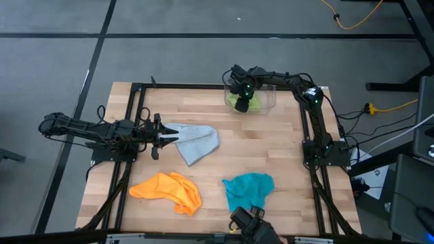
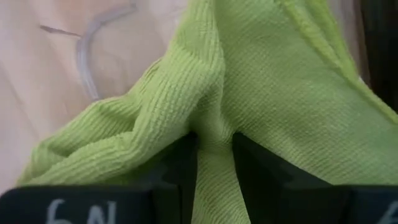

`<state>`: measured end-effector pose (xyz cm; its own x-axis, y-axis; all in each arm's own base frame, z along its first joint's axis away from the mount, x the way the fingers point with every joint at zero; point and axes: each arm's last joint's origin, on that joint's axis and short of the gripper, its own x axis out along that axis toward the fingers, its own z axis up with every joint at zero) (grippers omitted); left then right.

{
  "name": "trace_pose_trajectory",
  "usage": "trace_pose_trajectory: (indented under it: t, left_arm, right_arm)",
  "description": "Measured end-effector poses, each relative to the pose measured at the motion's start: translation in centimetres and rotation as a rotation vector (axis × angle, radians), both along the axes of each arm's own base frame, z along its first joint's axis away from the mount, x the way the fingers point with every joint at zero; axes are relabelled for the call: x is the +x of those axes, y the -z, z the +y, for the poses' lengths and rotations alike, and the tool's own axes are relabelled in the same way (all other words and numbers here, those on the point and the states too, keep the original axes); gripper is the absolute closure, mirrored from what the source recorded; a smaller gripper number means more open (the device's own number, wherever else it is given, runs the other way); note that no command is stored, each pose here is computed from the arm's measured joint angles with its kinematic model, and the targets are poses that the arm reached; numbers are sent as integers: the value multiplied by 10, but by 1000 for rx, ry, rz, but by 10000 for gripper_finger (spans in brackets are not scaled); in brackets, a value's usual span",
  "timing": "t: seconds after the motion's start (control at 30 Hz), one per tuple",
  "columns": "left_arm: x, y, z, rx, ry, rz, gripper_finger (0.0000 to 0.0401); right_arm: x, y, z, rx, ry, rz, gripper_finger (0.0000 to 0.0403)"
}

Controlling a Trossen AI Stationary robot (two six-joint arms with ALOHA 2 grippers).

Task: Fold microfiber towels
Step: Put the green microfiber towel into the transparent bin, then fold the gray microfiber towel

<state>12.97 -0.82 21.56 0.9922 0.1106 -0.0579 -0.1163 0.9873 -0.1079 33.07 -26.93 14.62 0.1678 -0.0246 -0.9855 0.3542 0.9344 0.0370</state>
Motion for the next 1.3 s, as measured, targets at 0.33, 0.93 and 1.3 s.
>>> trace_pose_trajectory:
  t: [0.33,0.93,1.3]
  left_arm:
    - [0,0,0,-7,0,0,286]
    - [0,0,0,-8,0,-1,286]
    - [0,0,0,-8,0,-1,286]
  right_arm:
    - [2,0,-2,31,332,-21,295]
    - [-5,-1,-11,-23,442,29,295]
    - [-3,-46,-12,23,449,59,295]
